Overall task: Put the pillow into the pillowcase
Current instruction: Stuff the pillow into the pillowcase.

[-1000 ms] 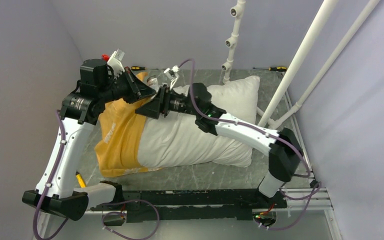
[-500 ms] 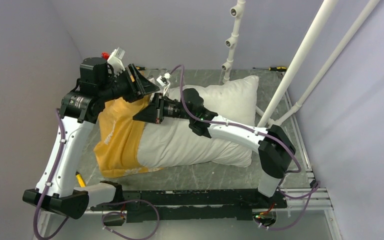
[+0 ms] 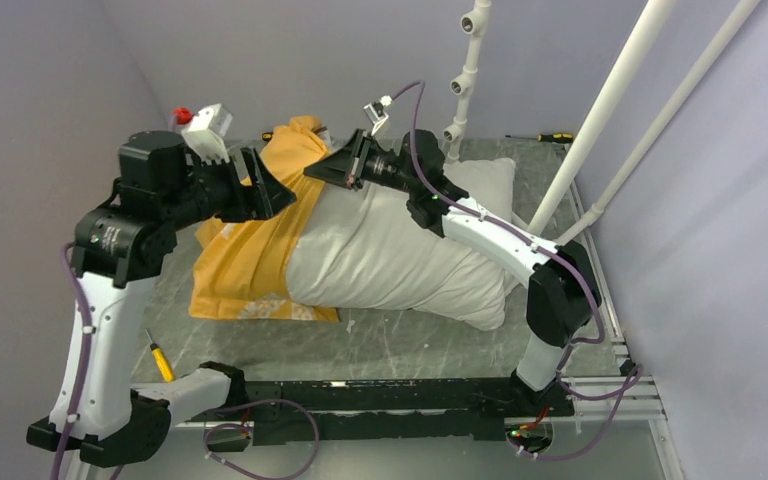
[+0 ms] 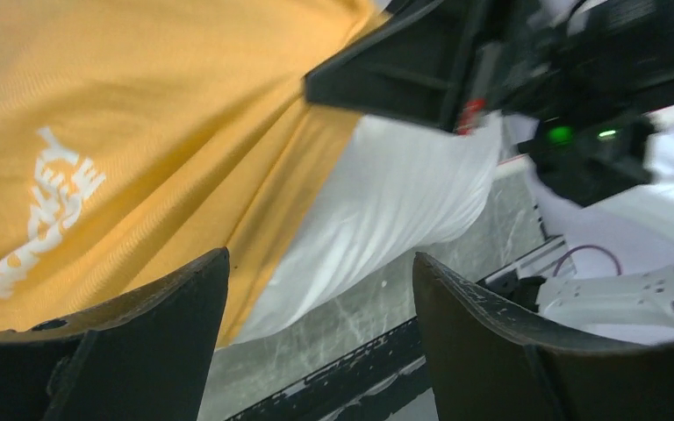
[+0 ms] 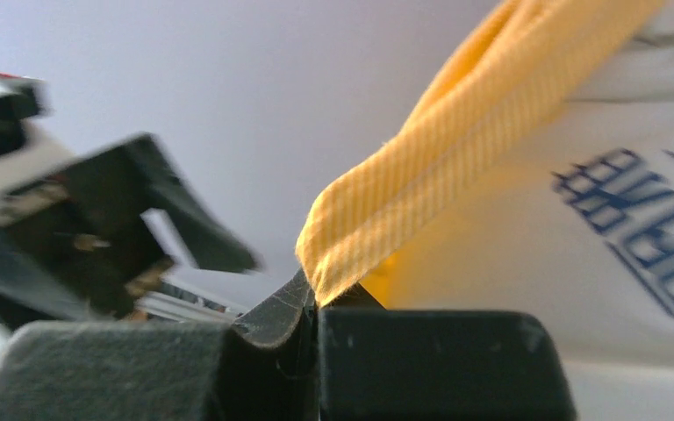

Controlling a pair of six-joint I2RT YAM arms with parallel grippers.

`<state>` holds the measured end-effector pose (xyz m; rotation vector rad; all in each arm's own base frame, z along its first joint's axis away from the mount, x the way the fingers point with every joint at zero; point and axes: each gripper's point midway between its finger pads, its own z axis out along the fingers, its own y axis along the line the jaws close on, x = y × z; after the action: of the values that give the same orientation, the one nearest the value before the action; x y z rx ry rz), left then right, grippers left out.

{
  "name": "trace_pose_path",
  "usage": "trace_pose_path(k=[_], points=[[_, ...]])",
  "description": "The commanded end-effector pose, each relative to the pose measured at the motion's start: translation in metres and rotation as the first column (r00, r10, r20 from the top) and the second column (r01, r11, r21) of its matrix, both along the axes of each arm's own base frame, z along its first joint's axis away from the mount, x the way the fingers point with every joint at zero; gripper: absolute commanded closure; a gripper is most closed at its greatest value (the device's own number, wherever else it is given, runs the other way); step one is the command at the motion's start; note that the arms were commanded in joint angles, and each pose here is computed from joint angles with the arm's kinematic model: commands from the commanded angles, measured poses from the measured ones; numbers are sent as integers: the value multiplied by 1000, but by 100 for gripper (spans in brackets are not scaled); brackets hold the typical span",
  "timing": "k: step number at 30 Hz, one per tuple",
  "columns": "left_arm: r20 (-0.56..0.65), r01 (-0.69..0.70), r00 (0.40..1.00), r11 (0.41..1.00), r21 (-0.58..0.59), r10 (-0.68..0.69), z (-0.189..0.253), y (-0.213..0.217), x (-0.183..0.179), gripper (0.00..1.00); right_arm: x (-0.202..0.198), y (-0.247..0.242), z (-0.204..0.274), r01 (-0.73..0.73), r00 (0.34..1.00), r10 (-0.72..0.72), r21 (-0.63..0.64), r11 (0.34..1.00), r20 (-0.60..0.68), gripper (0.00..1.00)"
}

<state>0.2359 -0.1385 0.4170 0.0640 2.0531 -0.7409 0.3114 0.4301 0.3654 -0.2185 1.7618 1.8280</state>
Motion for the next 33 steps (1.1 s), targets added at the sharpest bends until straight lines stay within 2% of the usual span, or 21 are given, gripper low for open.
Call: trace_pose_path(k=[1, 5, 13, 14, 17, 18, 20, 21, 23, 25, 26, 27, 30, 31, 33], points=[[-48, 58, 997, 996, 62, -55, -38, -6, 12, 20, -28, -11, 94, -88, 992, 69, 181, 980, 105, 100], [-15, 88, 996, 996, 8, -88, -37, -21, 28, 21, -29, -9, 106, -94, 994, 79, 195, 976, 81, 100], [8, 72, 997, 997, -33, -72, -44, -35, 54, 25, -28, -13, 97, -53, 998, 55, 210, 976, -2, 100], [9, 87, 996, 995, -43, -87, -45, -39, 55, 32, -29, -12, 97, -63, 998, 65, 214, 975, -3, 100], [-3, 110, 994, 992, -56, -110, -48, -47, 57, 90, -31, -9, 97, -94, 995, 96, 221, 971, 0, 100], [-5, 101, 995, 993, -58, -102, -48, -47, 59, 100, -31, -8, 96, -99, 995, 100, 211, 973, 5, 100], [-1, 81, 997, 995, -58, -81, -46, -44, 60, 100, -32, -8, 91, -100, 995, 99, 186, 977, 16, 100], [4, 71, 997, 996, -57, -71, -44, -42, 59, 100, -33, -11, 88, -97, 995, 93, 175, 980, 29, 87], [11, 55, 998, 997, -59, -54, -38, -39, 55, 100, -29, -18, 71, -42, 999, 41, 105, 994, 12, 49], [27, 36, 999, 998, -58, -35, -31, -34, 51, 100, -27, -28, 48, 14, 1000, -14, -19, 1000, 13, 24], [30, 25, 999, 998, -60, -23, -28, -31, 49, 100, -26, -35, 38, 53, 998, -51, -75, 996, 29, 17], [25, 20, 1000, 998, -67, -18, -26, -30, 47, 100, -27, -42, 29, 81, 996, -76, -114, 990, 47, 14], [17, 58, 998, 993, -104, -57, -16, -36, 37, 100, -39, -57, 5, 102, 993, -91, -161, 982, 73, 14], [36, 101, 995, 985, -141, -97, -7, -43, 30, 100, -52, -58, -17, 69, 997, -60, -165, 984, 58, 20], [43, 126, 992, 977, -173, -121, -1, -48, 26, 100, -58, -49, -33, 35, 999, -30, -161, 986, 34, 27]])
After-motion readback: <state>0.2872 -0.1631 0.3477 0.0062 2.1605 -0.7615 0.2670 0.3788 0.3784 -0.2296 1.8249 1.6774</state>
